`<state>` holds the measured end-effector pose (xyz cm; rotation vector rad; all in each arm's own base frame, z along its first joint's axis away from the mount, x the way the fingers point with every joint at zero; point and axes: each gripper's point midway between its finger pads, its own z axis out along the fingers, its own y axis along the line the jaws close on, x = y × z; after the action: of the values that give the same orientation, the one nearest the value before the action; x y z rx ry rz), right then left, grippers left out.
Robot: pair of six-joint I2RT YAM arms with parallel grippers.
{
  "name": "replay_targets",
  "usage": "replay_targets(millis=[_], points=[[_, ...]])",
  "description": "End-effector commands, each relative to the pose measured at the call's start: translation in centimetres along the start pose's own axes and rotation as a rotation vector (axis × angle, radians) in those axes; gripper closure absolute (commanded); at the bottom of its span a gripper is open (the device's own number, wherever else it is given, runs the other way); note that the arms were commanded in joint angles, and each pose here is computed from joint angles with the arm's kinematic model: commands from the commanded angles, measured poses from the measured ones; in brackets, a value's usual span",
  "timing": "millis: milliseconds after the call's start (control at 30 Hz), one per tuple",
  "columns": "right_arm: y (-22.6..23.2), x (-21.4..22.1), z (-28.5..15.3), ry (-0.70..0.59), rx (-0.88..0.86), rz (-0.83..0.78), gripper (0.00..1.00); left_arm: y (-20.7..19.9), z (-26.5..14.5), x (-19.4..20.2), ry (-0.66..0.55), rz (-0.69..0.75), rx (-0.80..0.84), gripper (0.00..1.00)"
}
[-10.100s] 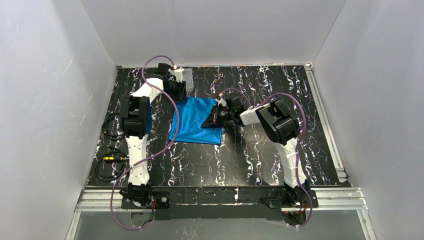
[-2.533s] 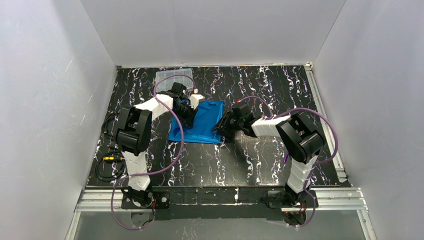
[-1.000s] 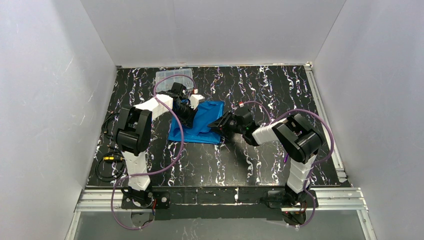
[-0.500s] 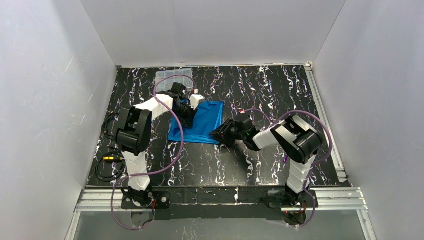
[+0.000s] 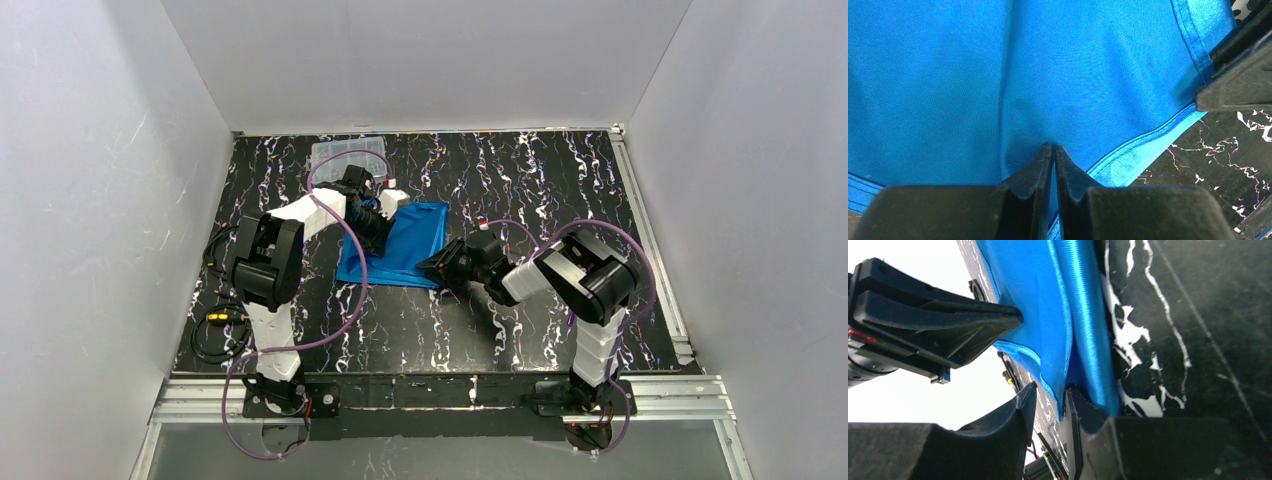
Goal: Fold the napkin into a case and place the utensils inside
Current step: Smooth out the upper triangle-folded napkin at the center of the board.
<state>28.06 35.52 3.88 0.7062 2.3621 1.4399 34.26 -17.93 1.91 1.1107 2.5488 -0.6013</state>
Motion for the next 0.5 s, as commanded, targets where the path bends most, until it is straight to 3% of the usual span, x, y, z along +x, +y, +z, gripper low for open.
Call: replay_targets(millis=[0, 100, 267, 467], points=[[0.8, -0.4, 0.8, -0.018, -0.036, 0.002, 0.67, -0.3, -0.4, 1.0, 0.047, -0.004, 0.005, 0.93], [0.3, -0.3, 0.7, -0.018, -0.02, 0.001, 0.69, -0.3, -0.4, 1.0, 0.045, -0.006, 0.006, 0.94], [1.1, -0.4, 0.9, -0.015, -0.032, -0.039, 0.97, -0.5, -0.9, 0.7, 0.039, -0.017, 0.002, 0.93], [3.2, -0.4, 0.0, -0.011, -0.033, -0.136, 0.99, -1.0, -3.8, -1.1, -0.007, -0.012, -0.002, 0.82]])
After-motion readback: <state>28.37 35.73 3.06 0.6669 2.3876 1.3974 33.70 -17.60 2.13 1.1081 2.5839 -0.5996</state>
